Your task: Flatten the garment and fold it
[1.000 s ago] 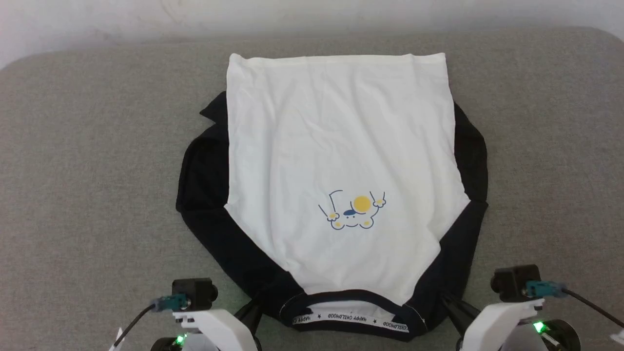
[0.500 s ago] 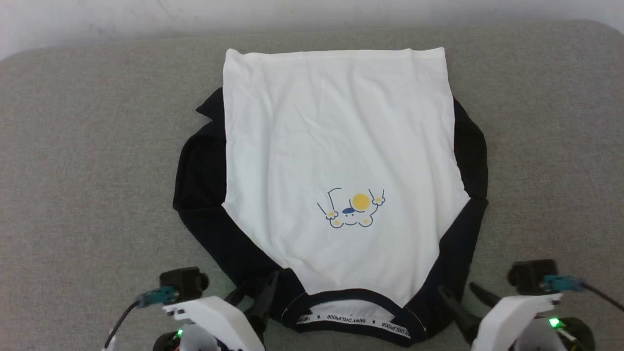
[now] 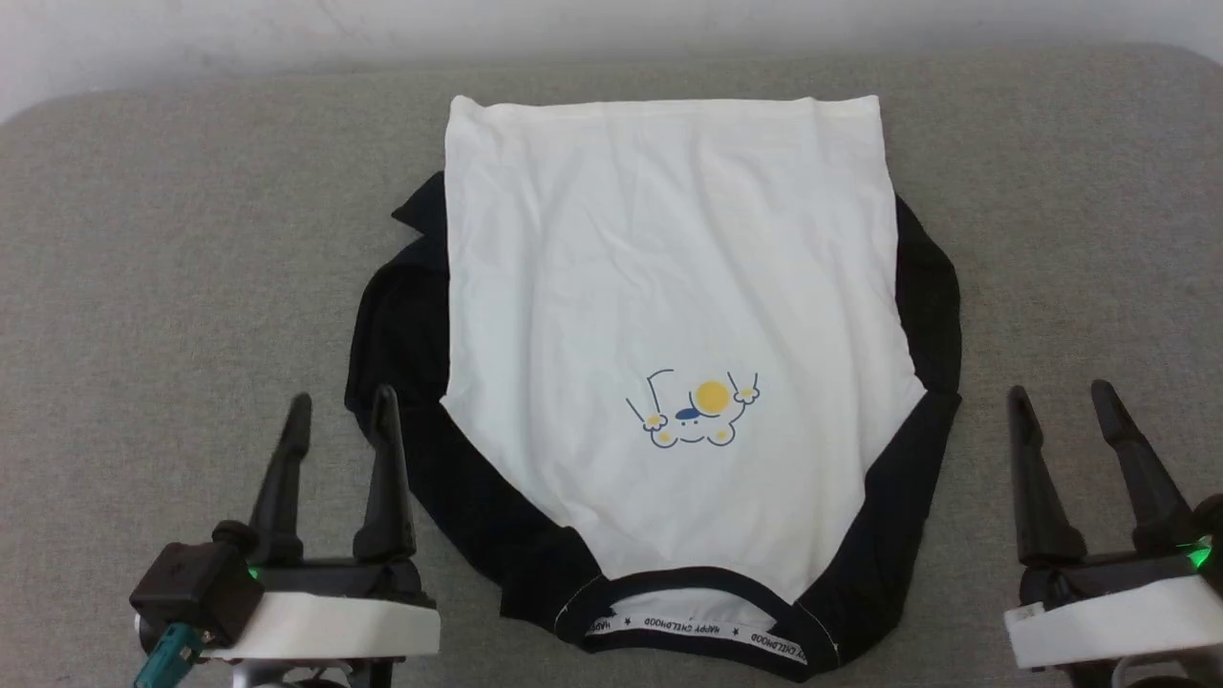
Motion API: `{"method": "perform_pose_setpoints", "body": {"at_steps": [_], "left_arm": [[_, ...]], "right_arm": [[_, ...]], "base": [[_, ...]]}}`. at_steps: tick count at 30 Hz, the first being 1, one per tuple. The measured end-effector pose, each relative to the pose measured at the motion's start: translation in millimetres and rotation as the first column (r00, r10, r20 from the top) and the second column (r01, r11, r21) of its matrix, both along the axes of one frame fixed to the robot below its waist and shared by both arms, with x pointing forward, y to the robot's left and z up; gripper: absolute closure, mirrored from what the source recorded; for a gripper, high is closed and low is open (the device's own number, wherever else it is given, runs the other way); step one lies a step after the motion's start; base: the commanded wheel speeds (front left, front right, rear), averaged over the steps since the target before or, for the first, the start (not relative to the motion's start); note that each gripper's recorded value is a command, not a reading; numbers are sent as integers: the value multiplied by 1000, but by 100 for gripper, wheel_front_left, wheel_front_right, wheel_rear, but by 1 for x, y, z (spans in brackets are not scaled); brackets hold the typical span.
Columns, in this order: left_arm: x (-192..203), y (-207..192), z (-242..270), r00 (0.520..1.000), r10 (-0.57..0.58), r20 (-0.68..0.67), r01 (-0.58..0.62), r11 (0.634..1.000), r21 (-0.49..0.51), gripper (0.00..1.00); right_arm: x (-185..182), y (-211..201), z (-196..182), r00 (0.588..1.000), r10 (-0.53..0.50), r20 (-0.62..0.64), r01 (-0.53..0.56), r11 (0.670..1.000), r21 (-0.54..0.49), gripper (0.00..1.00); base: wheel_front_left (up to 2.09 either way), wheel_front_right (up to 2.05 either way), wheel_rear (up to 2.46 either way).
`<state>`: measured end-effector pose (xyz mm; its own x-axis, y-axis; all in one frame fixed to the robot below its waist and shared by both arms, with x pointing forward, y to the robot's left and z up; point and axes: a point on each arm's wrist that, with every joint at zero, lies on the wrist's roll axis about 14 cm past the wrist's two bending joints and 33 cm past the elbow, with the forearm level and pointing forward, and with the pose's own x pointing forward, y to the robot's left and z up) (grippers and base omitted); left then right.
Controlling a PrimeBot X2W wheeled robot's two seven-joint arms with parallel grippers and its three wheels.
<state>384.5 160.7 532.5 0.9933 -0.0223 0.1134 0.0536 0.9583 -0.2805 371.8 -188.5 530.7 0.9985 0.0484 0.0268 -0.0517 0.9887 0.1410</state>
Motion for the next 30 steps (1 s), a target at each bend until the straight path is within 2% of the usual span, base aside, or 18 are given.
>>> {"method": "perform_pose_setpoints", "body": {"at_steps": [2,8,15,20,26,30], "left_arm": [[1,3,13,998,29,58,-32,997,64,0],[-5,9,9,994,88,60,-91,994,53,0],[0,14,-5,999,40,36,-43,993,107,0],[38,14,-2,997,-77,0,75,973,218,0],[100,17,3,977,-159,-140,192,945,265,0],[138,27,-3,956,-170,-240,221,953,209,0]], "right_arm": [[-1,3,1,999,3,46,-2,1000,-18,0],[-6,10,-17,999,17,43,-16,999,-37,0],[-8,10,-27,1000,13,28,-13,1000,-27,0],[-3,9,-35,1000,11,8,-11,1000,-28,0],[8,11,-51,999,15,-35,-16,1000,-24,0],[17,13,-65,997,21,-69,-22,1000,-19,0]], "base": [[0,0,0],[0,0,0],[0,0,0],[0,0,0],[0,0,0],[0,0,0]]}}
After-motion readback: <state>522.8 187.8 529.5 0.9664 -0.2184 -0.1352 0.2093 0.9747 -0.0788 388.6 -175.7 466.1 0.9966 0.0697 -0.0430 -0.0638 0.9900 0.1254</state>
